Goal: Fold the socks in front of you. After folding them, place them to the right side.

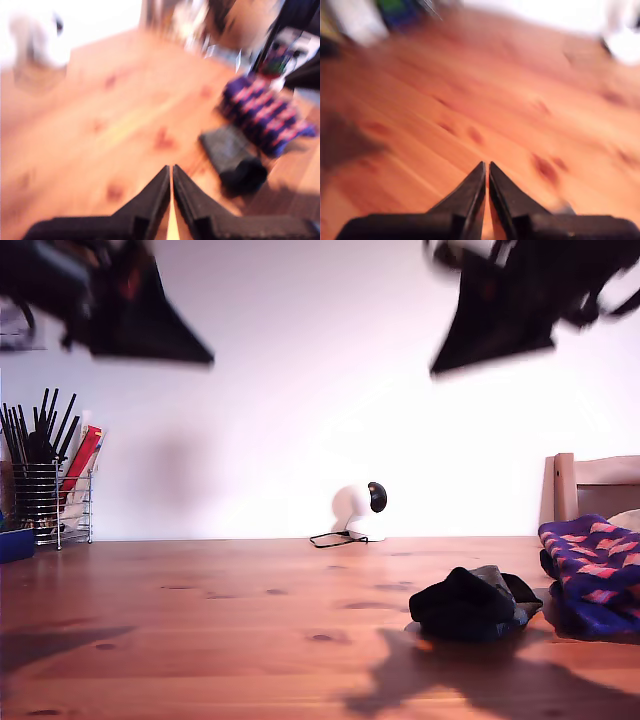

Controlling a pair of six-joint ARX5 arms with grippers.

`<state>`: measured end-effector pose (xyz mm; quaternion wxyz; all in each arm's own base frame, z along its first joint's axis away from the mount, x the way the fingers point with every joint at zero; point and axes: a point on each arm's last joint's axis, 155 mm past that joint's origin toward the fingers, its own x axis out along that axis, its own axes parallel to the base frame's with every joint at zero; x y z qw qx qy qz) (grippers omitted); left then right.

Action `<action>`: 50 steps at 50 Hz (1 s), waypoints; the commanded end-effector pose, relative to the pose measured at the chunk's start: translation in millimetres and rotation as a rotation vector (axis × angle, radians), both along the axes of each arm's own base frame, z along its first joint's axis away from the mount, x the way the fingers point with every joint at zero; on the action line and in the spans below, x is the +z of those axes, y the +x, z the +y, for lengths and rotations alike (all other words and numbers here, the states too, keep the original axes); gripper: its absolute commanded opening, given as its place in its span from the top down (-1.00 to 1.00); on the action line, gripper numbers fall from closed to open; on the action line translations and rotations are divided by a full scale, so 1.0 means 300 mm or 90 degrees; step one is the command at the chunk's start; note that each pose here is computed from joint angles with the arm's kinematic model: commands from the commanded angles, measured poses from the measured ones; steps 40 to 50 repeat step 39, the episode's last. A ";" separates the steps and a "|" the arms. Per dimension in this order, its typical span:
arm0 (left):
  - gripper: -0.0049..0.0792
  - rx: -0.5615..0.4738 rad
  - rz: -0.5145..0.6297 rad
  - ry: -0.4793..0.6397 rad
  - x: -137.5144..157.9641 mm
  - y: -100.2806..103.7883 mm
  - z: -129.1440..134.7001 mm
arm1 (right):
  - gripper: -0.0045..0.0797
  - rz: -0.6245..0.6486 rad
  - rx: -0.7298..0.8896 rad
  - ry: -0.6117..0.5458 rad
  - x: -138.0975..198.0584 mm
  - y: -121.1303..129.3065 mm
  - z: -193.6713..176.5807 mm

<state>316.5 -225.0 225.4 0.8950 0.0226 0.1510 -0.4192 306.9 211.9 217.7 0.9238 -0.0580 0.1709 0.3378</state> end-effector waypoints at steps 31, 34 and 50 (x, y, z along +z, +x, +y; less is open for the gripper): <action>0.93 -0.029 -0.099 -0.073 0.163 -0.209 -0.058 | 0.92 -0.067 0.080 0.093 0.171 -0.230 0.024; 0.93 -0.030 -0.099 -0.073 0.162 -0.210 -0.059 | 0.92 -0.049 0.080 0.082 0.145 -0.234 0.021; 0.93 -0.030 -0.099 -0.073 0.163 -0.210 -0.059 | 0.92 -0.019 0.078 0.062 0.100 -0.244 0.014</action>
